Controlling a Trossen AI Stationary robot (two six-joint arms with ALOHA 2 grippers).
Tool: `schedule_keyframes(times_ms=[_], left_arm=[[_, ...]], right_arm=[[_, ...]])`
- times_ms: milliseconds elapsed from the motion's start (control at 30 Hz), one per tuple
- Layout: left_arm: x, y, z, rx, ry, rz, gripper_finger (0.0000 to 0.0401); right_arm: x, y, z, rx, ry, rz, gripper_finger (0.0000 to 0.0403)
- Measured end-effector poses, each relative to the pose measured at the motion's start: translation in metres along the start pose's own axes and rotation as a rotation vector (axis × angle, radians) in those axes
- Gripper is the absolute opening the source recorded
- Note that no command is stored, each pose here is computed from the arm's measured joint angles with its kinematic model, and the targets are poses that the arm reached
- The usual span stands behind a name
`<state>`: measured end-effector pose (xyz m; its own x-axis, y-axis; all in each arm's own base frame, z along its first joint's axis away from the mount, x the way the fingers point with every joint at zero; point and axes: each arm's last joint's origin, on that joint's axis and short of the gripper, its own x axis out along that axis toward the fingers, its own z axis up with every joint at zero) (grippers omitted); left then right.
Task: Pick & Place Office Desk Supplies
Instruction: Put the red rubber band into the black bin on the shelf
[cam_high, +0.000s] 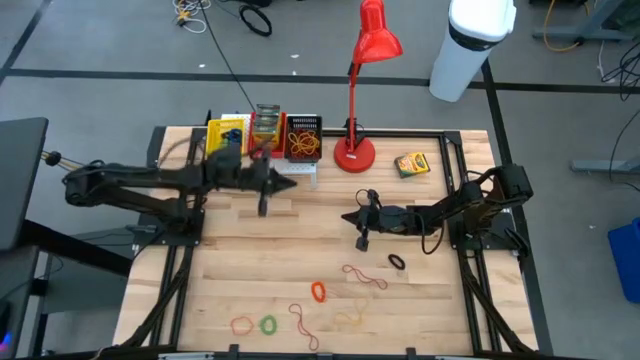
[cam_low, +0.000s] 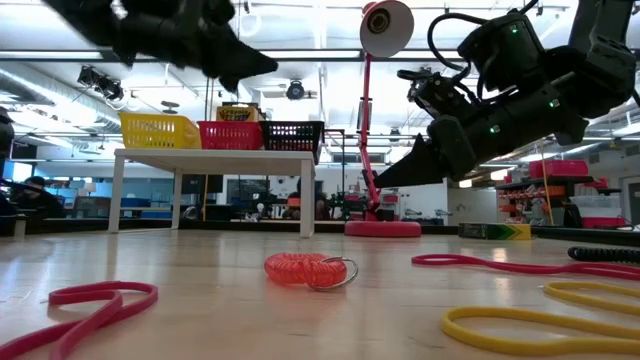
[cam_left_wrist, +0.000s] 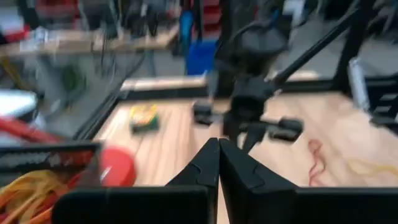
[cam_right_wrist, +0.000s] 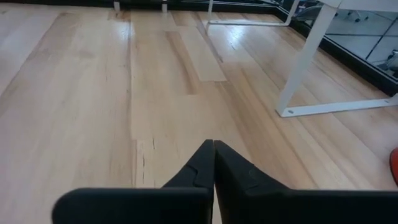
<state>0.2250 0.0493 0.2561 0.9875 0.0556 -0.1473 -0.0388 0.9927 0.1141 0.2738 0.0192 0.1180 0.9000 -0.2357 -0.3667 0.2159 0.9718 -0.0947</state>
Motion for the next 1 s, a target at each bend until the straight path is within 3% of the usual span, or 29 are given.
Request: schedule_keyframes(times_ms=[233,367,567,767,1000], left_arm=[[0.007,-0.026,-0.042,-0.03,-0.118,-0.007,0.0015],[0.018,-0.032,-0.054,-0.076,-0.048,-0.032,0.0016],[0.036,-0.043,-0.073,-0.017,-0.028,-0.079,0.0012],[0.05,-0.051,-0.084,-0.004,-0.129,-0.154,0.0007],[0.058,-0.053,-0.098,-0.026,-0.147,-0.151,0.0012]], right_arm=[[0.007,0.002,0.0,0.035,0.195,-0.034,0.0004],[0.008,0.009,-0.002,0.055,0.354,0.002,0.0009],[-0.005,0.043,0.006,0.037,0.586,0.039,0.0011],[-0.021,0.078,0.029,0.106,0.686,0.046,0.0093],[-0.051,0.113,0.025,0.092,0.826,0.164,0.0184]])
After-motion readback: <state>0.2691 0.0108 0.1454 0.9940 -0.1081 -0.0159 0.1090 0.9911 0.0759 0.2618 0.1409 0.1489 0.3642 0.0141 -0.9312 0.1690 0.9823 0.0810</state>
